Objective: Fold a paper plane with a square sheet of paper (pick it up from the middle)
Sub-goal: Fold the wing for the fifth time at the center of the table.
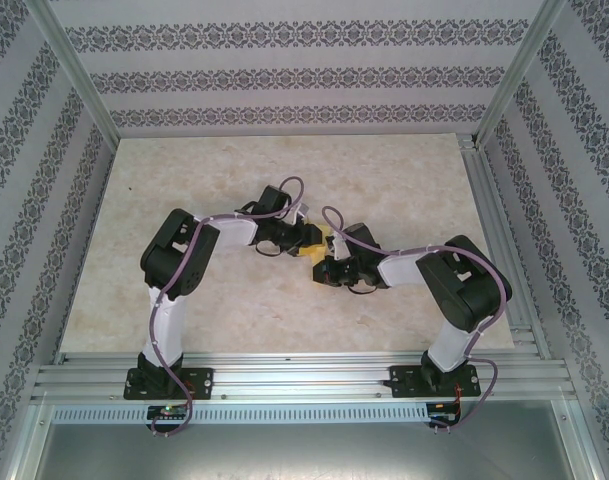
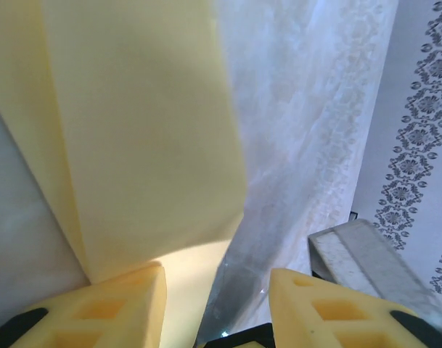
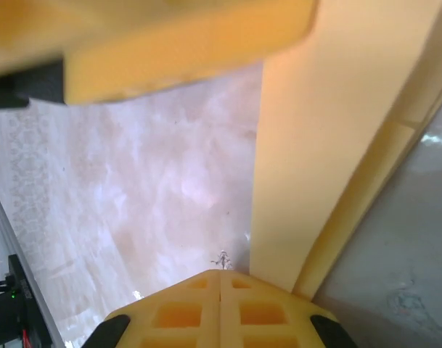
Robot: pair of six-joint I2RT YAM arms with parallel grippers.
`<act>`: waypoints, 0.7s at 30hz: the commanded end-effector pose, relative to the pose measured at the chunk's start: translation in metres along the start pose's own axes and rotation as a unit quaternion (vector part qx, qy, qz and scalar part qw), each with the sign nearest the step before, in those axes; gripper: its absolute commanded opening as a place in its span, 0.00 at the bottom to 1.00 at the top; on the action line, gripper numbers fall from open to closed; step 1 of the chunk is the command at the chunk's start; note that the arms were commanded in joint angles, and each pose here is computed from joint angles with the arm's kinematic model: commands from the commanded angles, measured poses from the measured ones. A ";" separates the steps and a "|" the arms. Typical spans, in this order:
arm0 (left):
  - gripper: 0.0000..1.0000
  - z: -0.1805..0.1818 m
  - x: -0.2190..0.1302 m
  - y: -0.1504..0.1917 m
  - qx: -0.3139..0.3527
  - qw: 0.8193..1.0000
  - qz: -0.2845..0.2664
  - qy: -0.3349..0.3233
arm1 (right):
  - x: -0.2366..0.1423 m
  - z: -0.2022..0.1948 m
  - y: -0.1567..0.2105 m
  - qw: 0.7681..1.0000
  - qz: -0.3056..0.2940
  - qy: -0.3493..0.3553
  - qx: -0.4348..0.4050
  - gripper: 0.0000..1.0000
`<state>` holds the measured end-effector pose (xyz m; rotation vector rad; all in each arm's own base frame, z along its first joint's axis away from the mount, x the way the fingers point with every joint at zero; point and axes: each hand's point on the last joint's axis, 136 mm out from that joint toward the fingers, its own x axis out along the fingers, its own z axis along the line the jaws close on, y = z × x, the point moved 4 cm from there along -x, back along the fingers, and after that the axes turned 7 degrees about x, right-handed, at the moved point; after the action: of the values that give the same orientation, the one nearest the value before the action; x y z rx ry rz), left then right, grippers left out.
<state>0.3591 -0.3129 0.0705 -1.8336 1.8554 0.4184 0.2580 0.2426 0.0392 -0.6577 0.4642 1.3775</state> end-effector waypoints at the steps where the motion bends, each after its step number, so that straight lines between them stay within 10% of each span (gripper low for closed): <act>1: 0.45 -0.039 -0.019 -0.017 0.067 0.996 -0.023 0.050 | 0.005 -0.044 0.042 0.993 0.082 0.066 0.059 0.05; 21: 0.35 -0.005 0.009 -0.026 0.043 0.999 0.011 0.019 | 0.006 -0.047 0.040 0.991 0.085 0.076 0.068 0.03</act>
<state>0.3802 -0.3261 0.0879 -1.7998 1.8881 0.2755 0.2599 0.2423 0.0386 -0.6213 0.4789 1.4027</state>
